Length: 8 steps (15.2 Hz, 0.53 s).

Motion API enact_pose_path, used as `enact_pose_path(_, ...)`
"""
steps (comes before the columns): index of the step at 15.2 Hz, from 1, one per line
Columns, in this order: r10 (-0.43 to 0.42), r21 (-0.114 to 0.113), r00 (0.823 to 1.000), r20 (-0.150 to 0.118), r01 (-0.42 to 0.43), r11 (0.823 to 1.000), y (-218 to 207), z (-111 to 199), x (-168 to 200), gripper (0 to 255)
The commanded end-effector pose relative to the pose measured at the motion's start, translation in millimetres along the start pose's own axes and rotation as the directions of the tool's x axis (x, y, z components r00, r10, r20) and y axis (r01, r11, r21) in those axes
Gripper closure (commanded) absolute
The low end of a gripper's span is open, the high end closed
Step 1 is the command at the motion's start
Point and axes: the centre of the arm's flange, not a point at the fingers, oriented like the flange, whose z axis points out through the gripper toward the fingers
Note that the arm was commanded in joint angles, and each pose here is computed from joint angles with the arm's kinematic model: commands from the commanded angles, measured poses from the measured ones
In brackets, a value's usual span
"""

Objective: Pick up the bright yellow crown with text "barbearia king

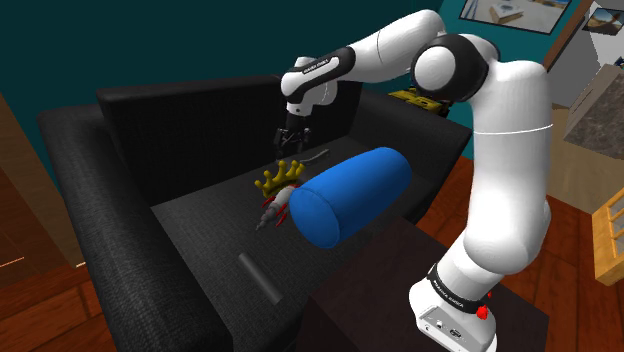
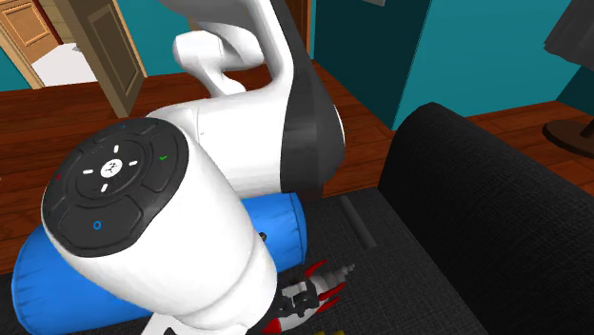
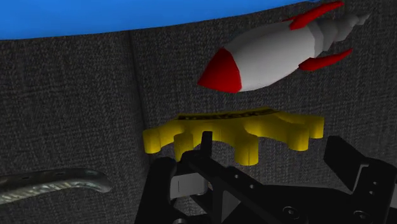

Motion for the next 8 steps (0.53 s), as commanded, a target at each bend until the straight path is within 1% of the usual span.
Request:
enact_pose_path(1, -0.003, 0.005, 1.000, 0.003, 0.003, 1.000, -0.4, 18.8, 23.1, 0)
enact_pose_path(3, -0.005, 0.009, 1.000, 0.006, 0.005, 1.000, 1.3, 33.9, 42.2, 0)
enact_pose_path(8, -0.005, 0.009, 1.000, 0.006, 0.005, 1.000, 5.3, 59.9, 44.3, 0)
